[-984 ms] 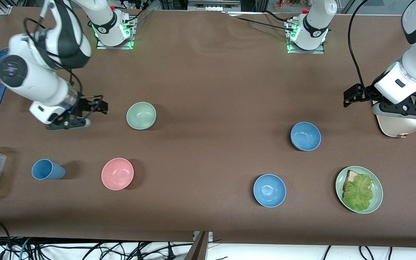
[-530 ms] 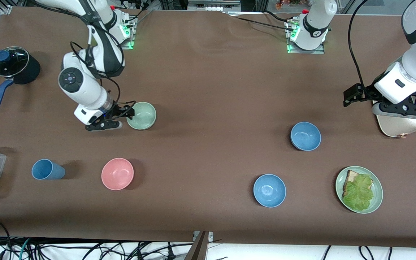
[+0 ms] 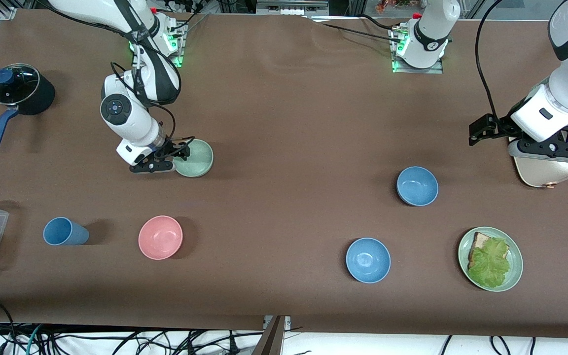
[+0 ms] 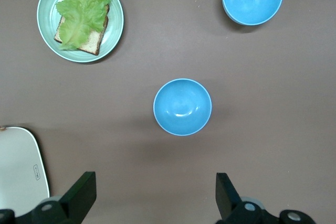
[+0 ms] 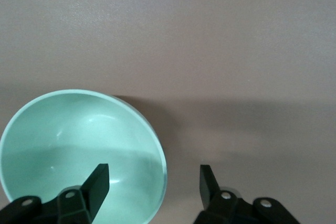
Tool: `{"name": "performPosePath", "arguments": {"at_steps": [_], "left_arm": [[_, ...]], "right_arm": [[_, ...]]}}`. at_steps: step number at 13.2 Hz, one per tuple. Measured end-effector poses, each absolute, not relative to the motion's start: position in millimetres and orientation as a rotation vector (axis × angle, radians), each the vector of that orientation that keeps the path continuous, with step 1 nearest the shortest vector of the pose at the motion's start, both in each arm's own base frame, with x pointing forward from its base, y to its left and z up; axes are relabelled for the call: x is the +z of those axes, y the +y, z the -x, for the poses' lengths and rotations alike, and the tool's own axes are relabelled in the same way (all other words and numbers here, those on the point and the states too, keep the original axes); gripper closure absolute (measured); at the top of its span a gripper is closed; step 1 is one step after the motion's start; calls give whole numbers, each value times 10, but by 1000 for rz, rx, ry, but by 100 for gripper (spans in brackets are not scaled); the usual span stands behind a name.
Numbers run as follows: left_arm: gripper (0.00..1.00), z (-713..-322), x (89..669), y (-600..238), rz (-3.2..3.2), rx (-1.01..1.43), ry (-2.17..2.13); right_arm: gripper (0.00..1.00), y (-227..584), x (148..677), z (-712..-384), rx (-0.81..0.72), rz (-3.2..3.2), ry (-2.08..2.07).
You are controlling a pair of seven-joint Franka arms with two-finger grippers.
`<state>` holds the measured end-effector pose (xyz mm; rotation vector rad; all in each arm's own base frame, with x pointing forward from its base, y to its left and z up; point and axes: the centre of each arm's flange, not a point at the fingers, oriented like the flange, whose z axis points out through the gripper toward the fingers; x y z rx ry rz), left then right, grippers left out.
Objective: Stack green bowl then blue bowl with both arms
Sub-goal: 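Grasp the green bowl rim and slide it toward the table middle, then release the green bowl and withdraw the right gripper to rest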
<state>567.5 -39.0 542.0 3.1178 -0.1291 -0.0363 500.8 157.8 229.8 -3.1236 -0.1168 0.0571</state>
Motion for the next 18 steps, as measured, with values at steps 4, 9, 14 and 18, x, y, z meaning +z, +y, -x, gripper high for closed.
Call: {"name": "performPosePath", "arguments": {"at_steps": [4,9,14,18], "left_arm": [[0,-5675,5421,-390,-3118,-36,-129],[0,-5675,5420,-390,-3118,-36,-129],[0,-5675,5420,-389,-3118,-36,-129],[0,-5675,5420,-389,-3118,-37,-129]], "right_arm": [[51,1573,2158,-4991,62,3126,-93],[96,1883,2294,-5004,60,3112,-19],[96,3161,2767,-4977,79,3077,223],[96,4346,2549,-4690,99,3033,418]]}}
